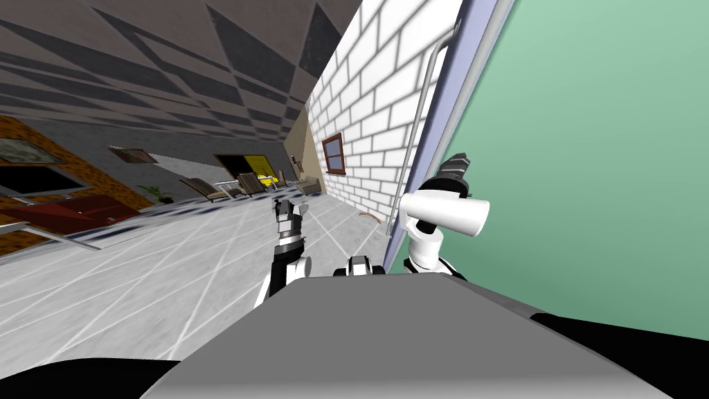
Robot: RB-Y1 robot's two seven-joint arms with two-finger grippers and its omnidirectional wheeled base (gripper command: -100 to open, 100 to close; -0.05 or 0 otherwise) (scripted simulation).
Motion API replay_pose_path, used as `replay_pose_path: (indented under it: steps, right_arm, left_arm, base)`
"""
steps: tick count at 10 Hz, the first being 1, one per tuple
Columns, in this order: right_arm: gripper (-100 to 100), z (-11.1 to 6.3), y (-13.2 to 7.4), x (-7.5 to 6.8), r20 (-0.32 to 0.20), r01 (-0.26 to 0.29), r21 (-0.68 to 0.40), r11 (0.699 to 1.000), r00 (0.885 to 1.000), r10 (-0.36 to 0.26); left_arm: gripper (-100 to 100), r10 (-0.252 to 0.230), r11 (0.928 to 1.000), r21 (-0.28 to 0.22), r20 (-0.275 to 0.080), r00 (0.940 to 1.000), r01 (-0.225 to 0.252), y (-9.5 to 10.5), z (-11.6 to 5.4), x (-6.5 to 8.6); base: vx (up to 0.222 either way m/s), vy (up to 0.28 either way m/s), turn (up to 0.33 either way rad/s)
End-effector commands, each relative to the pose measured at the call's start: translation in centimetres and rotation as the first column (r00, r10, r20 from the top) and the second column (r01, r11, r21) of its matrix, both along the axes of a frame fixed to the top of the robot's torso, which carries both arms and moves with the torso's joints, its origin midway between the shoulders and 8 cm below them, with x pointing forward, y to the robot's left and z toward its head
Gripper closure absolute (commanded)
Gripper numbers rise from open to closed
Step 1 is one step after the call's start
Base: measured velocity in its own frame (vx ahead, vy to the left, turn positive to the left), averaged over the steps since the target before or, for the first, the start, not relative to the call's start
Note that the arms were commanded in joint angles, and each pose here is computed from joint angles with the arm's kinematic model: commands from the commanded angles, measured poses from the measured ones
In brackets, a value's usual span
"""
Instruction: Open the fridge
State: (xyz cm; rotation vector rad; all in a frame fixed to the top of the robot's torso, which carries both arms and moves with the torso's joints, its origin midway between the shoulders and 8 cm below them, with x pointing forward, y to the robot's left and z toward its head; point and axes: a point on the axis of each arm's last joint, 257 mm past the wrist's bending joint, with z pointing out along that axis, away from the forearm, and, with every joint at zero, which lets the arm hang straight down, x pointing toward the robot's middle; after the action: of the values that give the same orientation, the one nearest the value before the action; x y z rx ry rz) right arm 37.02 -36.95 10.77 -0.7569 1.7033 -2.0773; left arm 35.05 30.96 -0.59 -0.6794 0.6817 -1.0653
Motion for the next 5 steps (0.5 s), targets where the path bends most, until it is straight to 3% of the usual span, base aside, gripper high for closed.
replay_pose_path:
  steps: [1,5]
  right_arm:
    - [-100,-0.3,1.5,1.1,0.009,-0.066,0.049,0.997,0.998,0.066]
    - [-100,-0.3,2.9,0.2,0.095,-0.157,0.173,0.972,0.985,0.143]
  left_arm:
    - [0,0.000,1.0000,0.000,0.000,1.0000,0.000,0.0,0.0,0.0]
    - [0,0.000,1.0000,0.000,0.000,1.0000,0.000,0.0,0.0,0.0]
  base:
    - [0.000,-0.010,0.033]
    - [0.010,-0.006,0.076]
